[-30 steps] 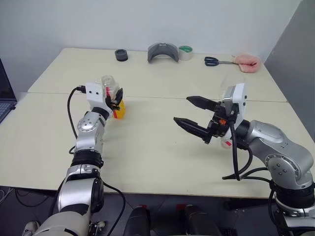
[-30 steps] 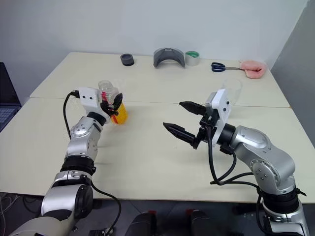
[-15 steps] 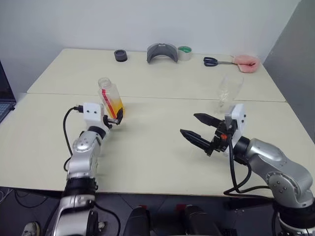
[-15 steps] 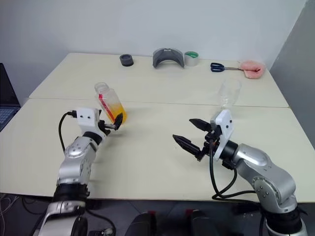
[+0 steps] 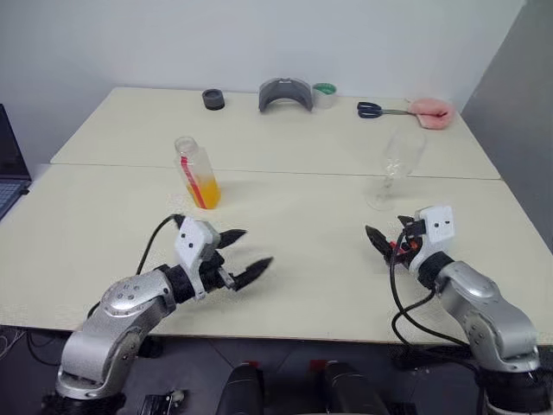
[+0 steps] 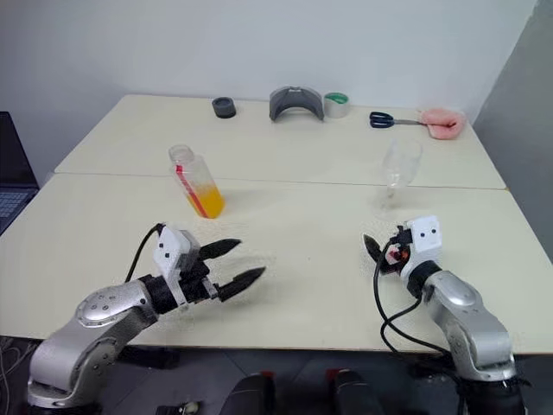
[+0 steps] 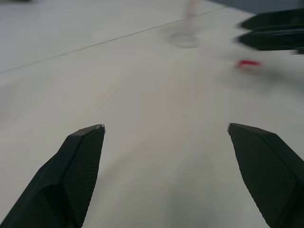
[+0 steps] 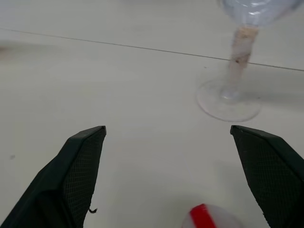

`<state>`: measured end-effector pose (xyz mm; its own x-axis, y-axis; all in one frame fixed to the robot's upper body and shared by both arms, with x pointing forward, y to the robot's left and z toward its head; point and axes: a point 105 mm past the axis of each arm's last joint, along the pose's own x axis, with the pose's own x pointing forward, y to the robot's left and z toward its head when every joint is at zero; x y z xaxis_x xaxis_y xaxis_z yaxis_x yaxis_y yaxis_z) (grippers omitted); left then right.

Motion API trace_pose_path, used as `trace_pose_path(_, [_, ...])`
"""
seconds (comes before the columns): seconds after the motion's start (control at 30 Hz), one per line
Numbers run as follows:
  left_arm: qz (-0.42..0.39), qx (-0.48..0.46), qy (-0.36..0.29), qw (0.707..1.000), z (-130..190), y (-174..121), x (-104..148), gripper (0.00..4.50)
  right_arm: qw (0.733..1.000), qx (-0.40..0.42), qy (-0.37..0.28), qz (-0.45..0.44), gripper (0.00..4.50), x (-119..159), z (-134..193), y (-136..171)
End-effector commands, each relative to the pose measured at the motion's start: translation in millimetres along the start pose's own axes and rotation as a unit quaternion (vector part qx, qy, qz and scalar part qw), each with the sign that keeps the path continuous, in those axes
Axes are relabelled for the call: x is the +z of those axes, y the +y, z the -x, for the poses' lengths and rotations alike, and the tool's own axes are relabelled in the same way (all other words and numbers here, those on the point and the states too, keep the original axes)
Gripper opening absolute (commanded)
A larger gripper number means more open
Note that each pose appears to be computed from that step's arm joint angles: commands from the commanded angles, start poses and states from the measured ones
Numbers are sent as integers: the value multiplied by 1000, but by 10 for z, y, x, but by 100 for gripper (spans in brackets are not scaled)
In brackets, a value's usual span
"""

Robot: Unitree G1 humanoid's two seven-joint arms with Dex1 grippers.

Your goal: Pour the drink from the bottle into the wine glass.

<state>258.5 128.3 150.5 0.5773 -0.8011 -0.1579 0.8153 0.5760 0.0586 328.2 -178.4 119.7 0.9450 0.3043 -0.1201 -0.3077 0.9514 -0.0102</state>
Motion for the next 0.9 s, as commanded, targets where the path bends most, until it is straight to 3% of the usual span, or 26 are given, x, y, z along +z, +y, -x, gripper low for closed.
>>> trace_pose_path(0.03, [-32, -41, -22, 998, -40, -20, 221, 446, 999, -30, -45, 8, 450, 163, -131, -212])
trace_pose_path(0.4, [-70, -45, -45, 996, -236, 118, 357, 446, 995, -52, -77, -27, 450, 220, -578, -507])
trace_pose_path(0.9, [-82, -31, -57, 995, -248, 159, 409, 446, 995, -40, -80, -37, 450, 217, -921, -482])
